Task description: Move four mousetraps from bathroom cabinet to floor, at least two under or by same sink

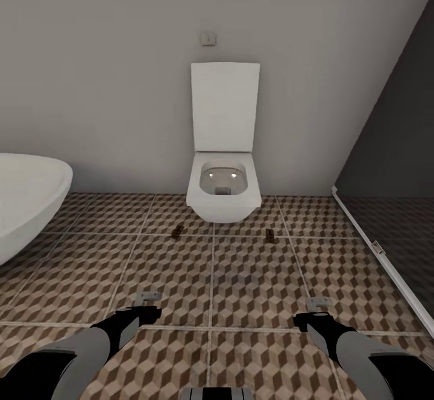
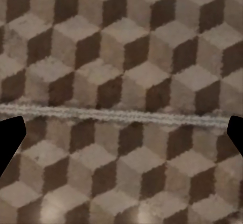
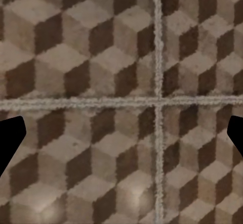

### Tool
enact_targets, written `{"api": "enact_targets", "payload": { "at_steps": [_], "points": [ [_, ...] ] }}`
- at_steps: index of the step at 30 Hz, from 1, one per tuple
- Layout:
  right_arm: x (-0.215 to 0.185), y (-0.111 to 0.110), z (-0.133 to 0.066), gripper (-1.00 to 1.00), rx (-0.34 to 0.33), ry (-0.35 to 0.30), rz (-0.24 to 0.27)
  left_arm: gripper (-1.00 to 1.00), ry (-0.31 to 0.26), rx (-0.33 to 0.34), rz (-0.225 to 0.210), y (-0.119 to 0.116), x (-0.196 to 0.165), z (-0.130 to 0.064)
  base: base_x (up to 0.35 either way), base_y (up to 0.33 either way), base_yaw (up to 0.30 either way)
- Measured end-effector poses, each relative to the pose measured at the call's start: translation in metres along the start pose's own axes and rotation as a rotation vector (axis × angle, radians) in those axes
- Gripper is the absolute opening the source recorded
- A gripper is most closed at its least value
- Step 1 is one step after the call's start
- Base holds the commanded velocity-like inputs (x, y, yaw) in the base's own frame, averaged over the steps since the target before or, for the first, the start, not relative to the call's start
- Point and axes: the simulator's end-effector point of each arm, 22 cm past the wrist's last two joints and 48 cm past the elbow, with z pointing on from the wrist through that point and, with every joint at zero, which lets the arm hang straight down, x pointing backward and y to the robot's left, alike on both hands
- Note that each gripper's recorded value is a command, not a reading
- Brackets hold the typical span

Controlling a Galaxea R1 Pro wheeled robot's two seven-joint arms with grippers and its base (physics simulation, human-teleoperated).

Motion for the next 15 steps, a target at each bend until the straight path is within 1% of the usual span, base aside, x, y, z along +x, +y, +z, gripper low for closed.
{"api": "enact_targets", "payload": {
  "at_steps": [12, 15],
  "points": [
    [-0.0002, 0.0008, 0.0000, 1.00, -0.003, 0.000, 0.000, 1.00, 0.001, 0.000, -0.001, -0.0002, 0.0003, 0.0000, 0.000, 0.000, 0.000],
    [-0.0059, -0.0002, -0.0043, 1.00, -0.003, -0.012, 0.003, 1.00, -0.011, 0.000, -0.002, 0.0003, -0.0059, -0.0043, 0.000, 0.000, 0.000]
  ]
}}
